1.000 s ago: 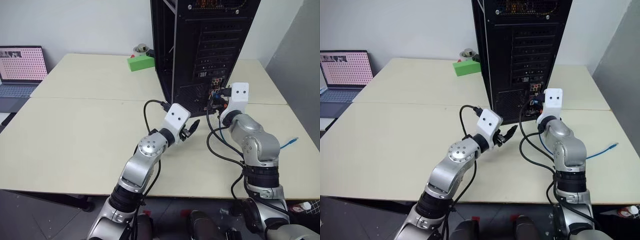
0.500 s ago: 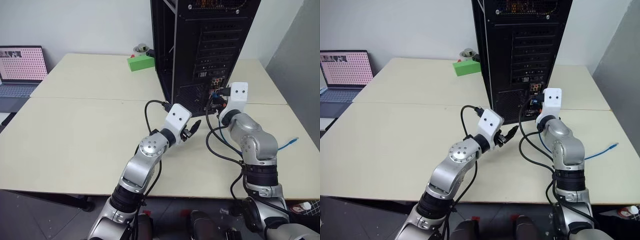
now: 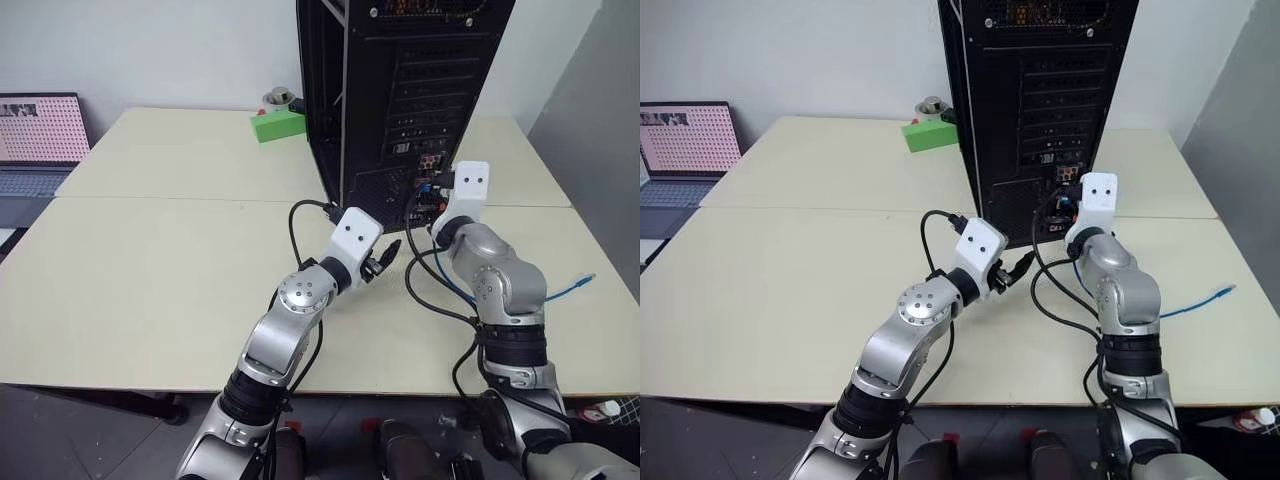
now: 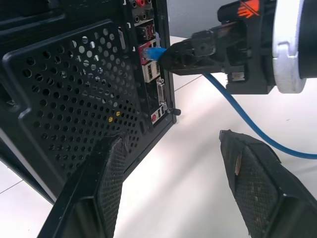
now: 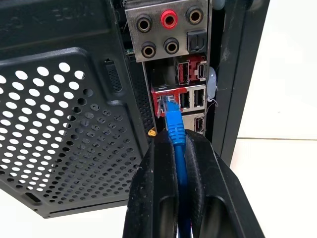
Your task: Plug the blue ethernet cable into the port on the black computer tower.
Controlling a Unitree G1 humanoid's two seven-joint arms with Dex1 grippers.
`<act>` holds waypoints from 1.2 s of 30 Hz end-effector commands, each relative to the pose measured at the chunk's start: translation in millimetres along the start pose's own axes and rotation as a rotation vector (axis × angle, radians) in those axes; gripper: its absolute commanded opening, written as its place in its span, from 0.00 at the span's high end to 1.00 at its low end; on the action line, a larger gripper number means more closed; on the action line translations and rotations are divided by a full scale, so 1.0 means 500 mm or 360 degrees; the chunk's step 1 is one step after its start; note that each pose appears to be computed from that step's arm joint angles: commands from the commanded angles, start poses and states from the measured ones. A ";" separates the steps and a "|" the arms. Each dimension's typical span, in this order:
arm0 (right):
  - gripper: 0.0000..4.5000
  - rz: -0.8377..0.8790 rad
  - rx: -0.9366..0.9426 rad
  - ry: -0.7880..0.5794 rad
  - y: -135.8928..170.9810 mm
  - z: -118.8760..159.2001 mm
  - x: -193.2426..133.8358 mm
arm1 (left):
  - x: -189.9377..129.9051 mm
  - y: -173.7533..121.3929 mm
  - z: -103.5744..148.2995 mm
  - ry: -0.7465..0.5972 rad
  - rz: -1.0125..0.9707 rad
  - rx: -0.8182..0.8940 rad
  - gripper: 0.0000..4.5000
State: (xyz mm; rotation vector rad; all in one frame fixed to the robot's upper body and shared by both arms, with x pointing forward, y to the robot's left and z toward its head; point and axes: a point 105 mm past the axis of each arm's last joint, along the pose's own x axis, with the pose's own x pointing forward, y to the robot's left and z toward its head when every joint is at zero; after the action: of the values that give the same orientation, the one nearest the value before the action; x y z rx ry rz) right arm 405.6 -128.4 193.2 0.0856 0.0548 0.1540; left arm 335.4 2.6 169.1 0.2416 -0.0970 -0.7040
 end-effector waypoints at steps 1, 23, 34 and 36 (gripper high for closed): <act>1.00 0.0050 -0.0037 -0.0145 0.024 0.052 0.006 | -0.001 0.002 0.021 -0.0064 0.0017 0.0018 0.31; 0.63 0.0180 -0.0160 -0.0106 0.005 0.020 -0.025 | -0.015 0.044 0.011 -0.0027 0.0090 0.0003 0.30; 0.13 0.0526 -0.0430 -0.0114 -0.024 0.035 -0.139 | -0.063 0.114 0.004 0.0068 0.0000 0.0010 0.30; 0.06 0.0605 -0.0434 -0.0112 -0.028 0.040 -0.159 | -0.077 0.124 0.001 0.0101 -0.0052 0.0035 0.30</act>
State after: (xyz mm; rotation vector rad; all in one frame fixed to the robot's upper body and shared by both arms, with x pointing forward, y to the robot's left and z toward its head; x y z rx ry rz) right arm 345.1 -155.9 195.5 -0.1711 0.0131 0.4621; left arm 351.5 71.6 165.5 0.2742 0.0138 -0.6712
